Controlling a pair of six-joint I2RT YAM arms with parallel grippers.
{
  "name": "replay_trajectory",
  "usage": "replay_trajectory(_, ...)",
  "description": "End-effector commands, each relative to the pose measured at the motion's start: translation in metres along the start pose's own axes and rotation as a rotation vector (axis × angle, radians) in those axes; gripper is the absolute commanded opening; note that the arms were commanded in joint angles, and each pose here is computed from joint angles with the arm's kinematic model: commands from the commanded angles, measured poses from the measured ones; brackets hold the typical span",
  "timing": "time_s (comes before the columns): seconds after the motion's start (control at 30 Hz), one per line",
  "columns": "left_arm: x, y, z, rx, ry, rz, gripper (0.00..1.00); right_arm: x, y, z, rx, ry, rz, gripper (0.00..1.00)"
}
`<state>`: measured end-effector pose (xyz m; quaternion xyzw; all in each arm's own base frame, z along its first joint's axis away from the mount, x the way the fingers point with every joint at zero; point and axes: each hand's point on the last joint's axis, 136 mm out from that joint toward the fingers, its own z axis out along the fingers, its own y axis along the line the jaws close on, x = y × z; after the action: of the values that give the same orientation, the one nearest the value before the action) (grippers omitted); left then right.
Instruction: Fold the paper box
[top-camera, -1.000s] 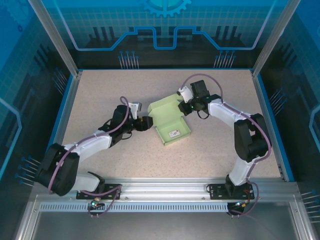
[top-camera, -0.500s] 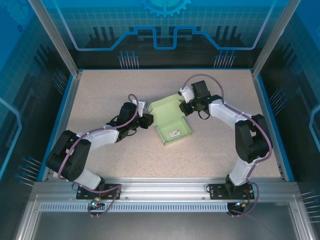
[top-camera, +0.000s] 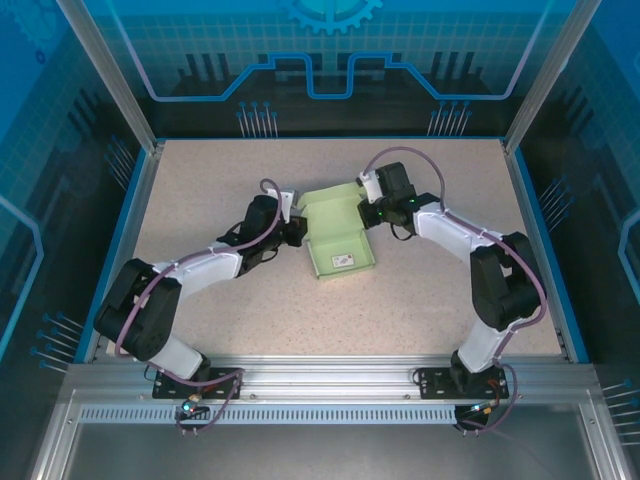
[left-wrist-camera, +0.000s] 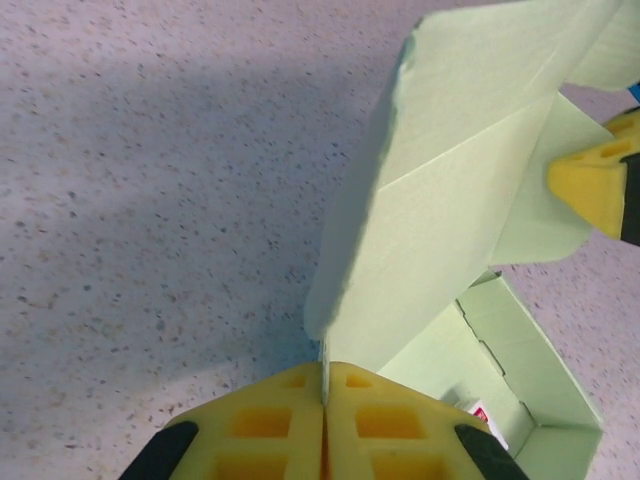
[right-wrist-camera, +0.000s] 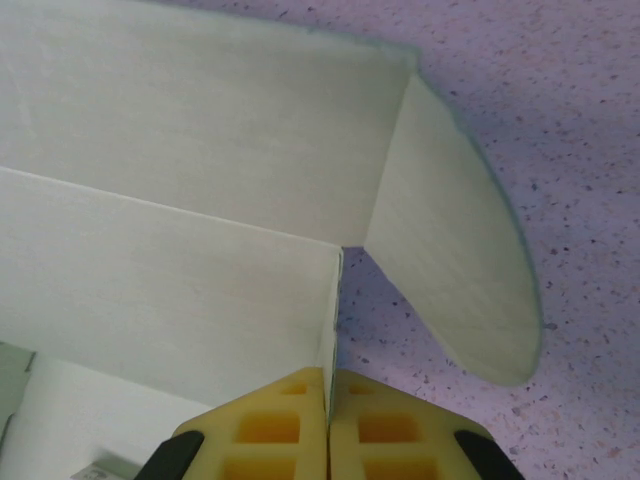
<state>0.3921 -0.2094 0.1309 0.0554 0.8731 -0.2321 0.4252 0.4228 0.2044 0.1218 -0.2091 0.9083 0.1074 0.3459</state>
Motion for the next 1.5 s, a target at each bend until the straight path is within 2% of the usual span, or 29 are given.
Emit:
replay_trajectory(0.0,-0.028,0.013,0.003,-0.117,-0.082,-0.018,0.08,-0.011,-0.005,-0.003,0.147,-0.027,0.046,0.07)
replay_trajectory(0.33,-0.055,0.028,0.016,-0.294,-0.191,-0.052,0.06,-0.036,0.002,0.013,0.295,-0.075,0.117,0.07)
replay_trajectory(0.57,-0.062,0.033,0.019,-0.349,-0.241,-0.045,0.05,-0.051,0.000,0.021,0.324,-0.116,0.144,0.06)
replay_trajectory(1.07,-0.032,0.011,0.016,-0.369,-0.363,0.074,0.06,-0.062,0.012,0.026,0.233,-0.283,0.159,0.07)
replay_trajectory(1.47,0.001,-0.005,0.017,-0.355,-0.363,0.162,0.07,-0.055,0.015,0.015,0.179,-0.412,0.162,0.07)
